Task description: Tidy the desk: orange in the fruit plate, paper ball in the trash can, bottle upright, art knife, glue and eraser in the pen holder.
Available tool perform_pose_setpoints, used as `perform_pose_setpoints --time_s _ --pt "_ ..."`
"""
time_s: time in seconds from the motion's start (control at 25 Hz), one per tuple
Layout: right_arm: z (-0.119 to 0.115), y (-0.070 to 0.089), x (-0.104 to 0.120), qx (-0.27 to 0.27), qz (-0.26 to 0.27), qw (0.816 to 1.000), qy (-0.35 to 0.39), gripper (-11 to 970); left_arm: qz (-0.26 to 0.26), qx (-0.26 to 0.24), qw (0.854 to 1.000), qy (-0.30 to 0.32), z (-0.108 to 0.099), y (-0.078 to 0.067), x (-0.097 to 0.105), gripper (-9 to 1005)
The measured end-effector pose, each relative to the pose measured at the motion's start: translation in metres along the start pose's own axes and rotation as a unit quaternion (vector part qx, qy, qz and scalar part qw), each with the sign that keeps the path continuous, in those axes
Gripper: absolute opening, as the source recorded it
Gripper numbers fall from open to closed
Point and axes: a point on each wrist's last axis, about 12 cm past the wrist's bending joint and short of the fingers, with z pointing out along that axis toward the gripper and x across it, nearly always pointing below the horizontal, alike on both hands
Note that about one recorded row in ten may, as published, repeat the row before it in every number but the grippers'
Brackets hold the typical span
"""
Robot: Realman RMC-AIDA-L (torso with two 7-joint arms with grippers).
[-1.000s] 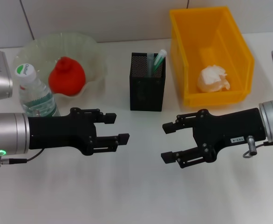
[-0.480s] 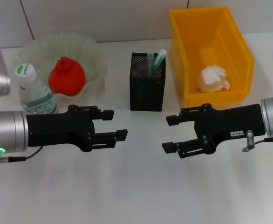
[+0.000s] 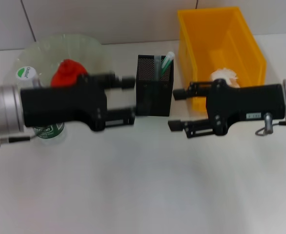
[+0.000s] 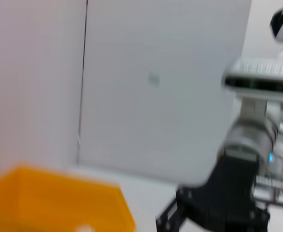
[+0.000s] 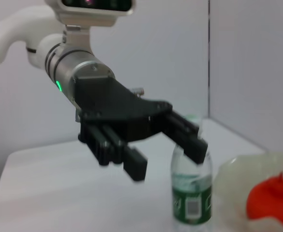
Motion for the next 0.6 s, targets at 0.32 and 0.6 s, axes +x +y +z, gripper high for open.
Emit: perform_pose_setpoints --time_s 0.32,0.6 --pt "-0.017 -0.008 -0.017 0.046 0.0 0.997 -0.063 766 0.049 -0.05 0.992 -0.101 -0.021 0.01 -0.026 674" --pt "-0.041 -0.013 -0.019 0.106 0.007 0.986 -0.132 766 0.055 -0.097 0.983 -0.147 -0.032 0.019 -0.033 675"
